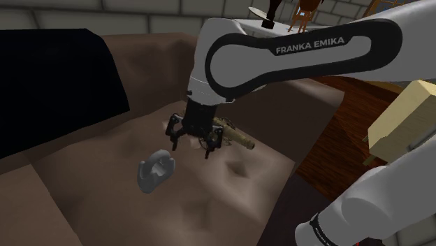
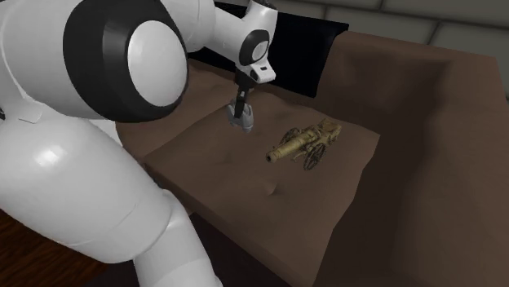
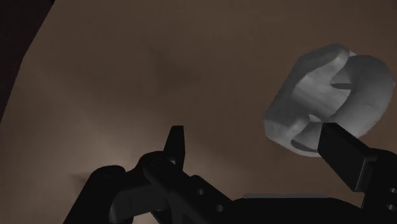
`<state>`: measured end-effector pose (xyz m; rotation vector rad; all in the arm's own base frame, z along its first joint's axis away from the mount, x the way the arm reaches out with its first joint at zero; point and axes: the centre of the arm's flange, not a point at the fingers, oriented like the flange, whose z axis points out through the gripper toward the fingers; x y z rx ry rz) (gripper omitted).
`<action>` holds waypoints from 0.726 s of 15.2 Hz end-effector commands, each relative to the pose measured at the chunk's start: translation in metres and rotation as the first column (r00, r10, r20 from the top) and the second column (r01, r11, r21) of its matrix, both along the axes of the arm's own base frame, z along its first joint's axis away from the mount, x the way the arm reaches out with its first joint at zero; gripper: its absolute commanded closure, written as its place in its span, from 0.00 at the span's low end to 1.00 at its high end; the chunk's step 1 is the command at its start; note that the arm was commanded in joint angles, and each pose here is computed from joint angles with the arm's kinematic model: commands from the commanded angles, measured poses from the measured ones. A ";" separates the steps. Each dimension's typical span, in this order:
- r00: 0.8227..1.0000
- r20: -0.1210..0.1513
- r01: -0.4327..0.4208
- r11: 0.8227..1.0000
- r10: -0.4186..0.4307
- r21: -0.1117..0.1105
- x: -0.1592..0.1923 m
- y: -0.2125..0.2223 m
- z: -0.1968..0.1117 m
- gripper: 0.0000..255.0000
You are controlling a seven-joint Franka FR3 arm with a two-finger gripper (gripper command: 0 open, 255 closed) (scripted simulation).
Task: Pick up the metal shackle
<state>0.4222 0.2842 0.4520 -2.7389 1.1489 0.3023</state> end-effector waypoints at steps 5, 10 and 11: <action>0.975 -0.043 0.220 0.975 -0.219 0.034 0.057 0.039 -0.027 0.00; 0.974 -0.044 0.223 0.974 -0.222 0.035 0.058 0.039 -0.048 0.00; 0.974 -0.044 0.223 0.974 -0.222 0.035 0.058 0.039 -0.054 0.00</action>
